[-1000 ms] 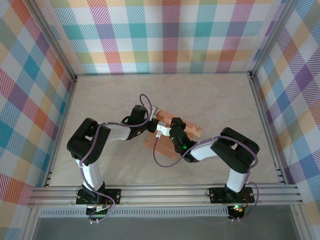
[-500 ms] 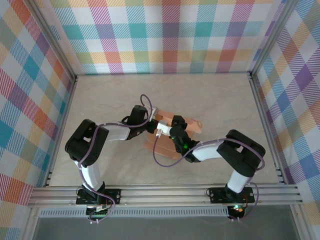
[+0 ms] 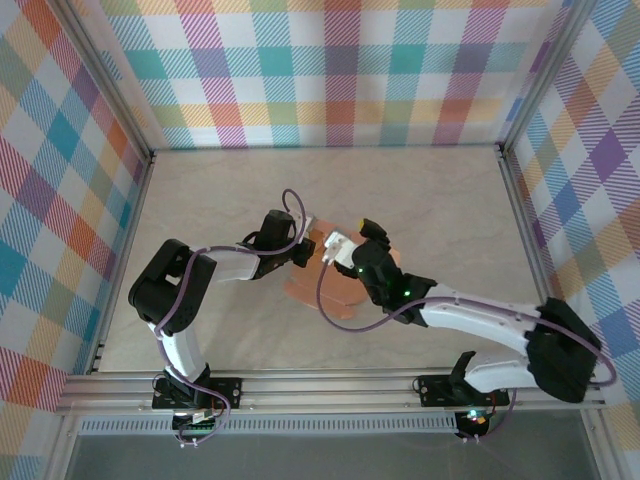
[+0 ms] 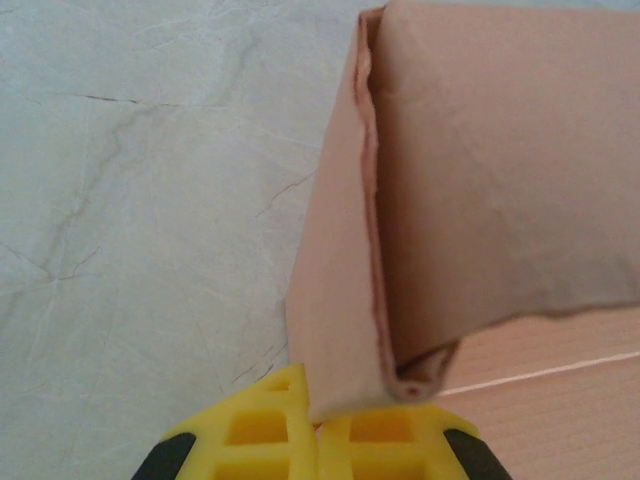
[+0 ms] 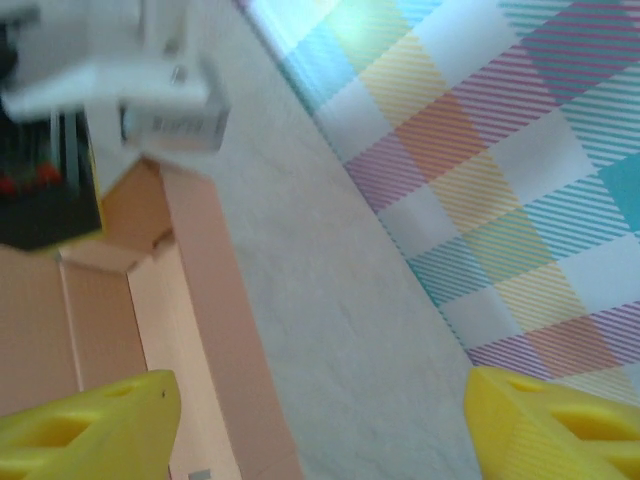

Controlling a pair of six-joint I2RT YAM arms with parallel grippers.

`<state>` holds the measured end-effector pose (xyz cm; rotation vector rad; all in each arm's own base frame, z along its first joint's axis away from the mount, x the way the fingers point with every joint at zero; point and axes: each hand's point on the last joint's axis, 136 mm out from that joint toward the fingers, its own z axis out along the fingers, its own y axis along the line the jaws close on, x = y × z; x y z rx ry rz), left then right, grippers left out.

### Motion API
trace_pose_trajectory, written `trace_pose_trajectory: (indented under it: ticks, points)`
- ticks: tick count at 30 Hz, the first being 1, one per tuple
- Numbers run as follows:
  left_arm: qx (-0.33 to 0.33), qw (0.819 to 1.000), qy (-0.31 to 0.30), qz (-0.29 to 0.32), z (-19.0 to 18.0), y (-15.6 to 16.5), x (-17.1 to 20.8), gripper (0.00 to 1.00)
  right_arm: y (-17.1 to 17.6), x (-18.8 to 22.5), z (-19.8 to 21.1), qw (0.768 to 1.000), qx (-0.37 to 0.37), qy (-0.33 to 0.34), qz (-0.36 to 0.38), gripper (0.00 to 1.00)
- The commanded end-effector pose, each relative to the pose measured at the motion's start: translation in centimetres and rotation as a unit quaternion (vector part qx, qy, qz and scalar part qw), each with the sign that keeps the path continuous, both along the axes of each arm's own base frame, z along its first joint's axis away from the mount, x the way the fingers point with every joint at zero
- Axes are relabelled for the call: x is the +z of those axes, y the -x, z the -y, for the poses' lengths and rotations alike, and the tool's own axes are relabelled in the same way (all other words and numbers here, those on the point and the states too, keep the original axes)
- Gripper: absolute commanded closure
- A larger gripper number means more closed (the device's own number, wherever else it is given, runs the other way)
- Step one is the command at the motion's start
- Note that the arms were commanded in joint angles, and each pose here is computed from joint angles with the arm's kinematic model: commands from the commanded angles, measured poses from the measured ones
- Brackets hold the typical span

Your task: Fold the paper box

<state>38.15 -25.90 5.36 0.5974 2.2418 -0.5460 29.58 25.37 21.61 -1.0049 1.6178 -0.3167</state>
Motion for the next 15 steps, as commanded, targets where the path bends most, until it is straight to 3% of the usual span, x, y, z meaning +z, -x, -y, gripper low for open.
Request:
trace_pose_trajectory:
  ticks: [1,3,7,15]
  points:
    - [-0.01,1.0,-0.01,0.002,0.1,0.3,0.4,0.99,0.6,2.3,0.5,0.988,-0.021,-0.129,-0.079,0.22]
    - [-0.012,1.0,-0.009,0.007,0.2,0.3,0.6,0.99,0.1,3.3,0.9,0.971,-0.031,-0.198,-0.129,0.21]
    - [-0.019,1.0,-0.012,0.017,0.4,0.5,0.8,0.99,-2.6,3.3,2.9,0.901,-0.106,-0.336,-0.253,0.21]
    - [-0.028,0.998,-0.025,0.042,1.2,1.4,1.4,0.99,-7.4,-0.3,2.1,0.719,-0.168,-0.461,-0.493,0.22]
